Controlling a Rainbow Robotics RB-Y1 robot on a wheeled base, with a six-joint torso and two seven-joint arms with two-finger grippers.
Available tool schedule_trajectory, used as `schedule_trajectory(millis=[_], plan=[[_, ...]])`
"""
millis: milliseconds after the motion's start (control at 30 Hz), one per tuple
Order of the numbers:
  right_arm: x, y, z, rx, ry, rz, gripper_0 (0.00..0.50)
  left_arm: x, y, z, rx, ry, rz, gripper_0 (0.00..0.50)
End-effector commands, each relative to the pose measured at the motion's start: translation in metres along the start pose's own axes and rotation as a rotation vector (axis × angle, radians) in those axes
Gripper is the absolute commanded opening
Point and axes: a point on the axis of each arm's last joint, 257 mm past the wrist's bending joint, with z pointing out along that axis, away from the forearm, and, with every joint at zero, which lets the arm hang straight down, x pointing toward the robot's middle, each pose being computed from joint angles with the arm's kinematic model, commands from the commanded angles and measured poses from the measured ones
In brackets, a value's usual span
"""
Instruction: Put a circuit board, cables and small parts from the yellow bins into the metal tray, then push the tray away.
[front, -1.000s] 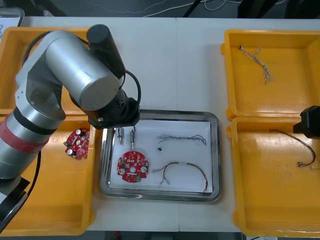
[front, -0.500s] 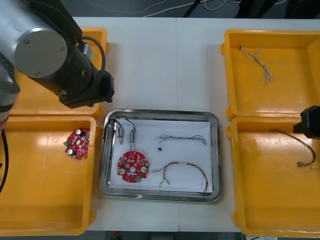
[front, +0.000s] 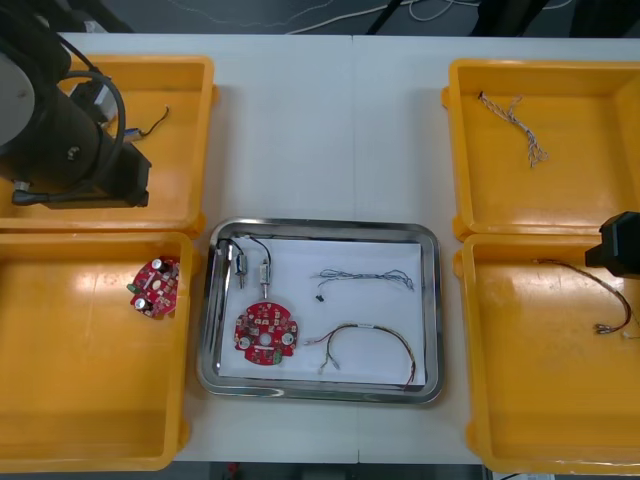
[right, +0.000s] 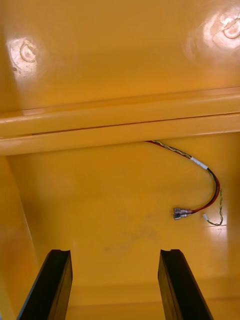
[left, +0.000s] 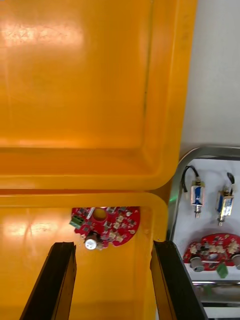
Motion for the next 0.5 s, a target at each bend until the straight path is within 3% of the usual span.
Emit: schedule_trajectory(millis=[33,200,500], plan=[[-0.006,0.01,-0.019,-0.01,-0.033,-0.122,0.5,0.002,0.034,-0.02,-0.039,-0.039,-0.003,0.442],[-0.002,0.044,-0.017,-0.048,-0.02,-0.233,0.5,0.01,0.053,-0.024,-0.062,-0.038,0.003,0.444],[0.005,0.113,-0.011,-0.069,-0.007,-0.511,0.5,0.011,0.073,-0.027,-0.079,-0.052,0.025,0.444]])
